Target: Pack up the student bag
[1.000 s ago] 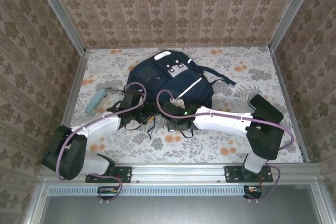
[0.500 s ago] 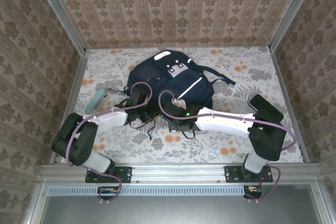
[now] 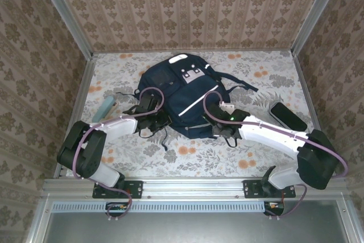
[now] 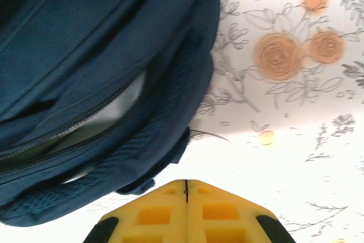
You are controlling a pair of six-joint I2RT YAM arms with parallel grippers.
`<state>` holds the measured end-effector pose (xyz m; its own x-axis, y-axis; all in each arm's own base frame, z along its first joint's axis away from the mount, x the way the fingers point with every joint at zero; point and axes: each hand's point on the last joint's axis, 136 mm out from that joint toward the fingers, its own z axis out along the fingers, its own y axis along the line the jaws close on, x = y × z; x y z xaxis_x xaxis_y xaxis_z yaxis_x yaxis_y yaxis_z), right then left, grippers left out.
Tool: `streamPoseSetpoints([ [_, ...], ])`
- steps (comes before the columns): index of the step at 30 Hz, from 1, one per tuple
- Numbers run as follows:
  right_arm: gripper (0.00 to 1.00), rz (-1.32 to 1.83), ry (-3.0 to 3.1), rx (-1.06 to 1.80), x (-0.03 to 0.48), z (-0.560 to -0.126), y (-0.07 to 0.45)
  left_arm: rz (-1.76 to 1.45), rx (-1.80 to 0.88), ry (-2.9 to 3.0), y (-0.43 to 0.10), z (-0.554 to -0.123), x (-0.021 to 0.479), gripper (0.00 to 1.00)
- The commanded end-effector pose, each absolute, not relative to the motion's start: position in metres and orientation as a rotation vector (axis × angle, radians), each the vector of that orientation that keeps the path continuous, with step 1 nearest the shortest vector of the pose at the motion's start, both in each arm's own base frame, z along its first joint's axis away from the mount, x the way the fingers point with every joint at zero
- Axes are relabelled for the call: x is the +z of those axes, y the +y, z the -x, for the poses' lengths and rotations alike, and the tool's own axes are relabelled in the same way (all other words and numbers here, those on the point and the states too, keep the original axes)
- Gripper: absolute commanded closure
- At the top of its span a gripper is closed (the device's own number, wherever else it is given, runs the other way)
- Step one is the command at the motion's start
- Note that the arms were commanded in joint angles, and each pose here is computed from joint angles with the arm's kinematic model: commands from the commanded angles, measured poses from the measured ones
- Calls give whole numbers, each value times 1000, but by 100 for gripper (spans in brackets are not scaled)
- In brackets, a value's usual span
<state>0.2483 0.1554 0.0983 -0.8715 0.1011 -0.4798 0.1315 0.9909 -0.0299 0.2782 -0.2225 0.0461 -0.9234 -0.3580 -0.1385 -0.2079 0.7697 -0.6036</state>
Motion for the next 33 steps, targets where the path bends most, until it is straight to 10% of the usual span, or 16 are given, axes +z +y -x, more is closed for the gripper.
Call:
streamPoseSetpoints([
  [1,97,-31,2625,24,114,-248,178,388,-875,2696,-224,-290,53,92],
  [8,59,195,2604,8,114,-240,245,260,-1040,2659,-251,-285,79,93],
  [12,54,265,2587,-58,110,-239,270,209,-1050,2656,-257,-282,88,93],
  [26,56,220,2612,-279,79,-252,280,204,-1069,2658,-260,-280,89,93],
  [33,80,203,2600,-306,79,-253,276,212,-1049,2665,-258,-280,87,93],
])
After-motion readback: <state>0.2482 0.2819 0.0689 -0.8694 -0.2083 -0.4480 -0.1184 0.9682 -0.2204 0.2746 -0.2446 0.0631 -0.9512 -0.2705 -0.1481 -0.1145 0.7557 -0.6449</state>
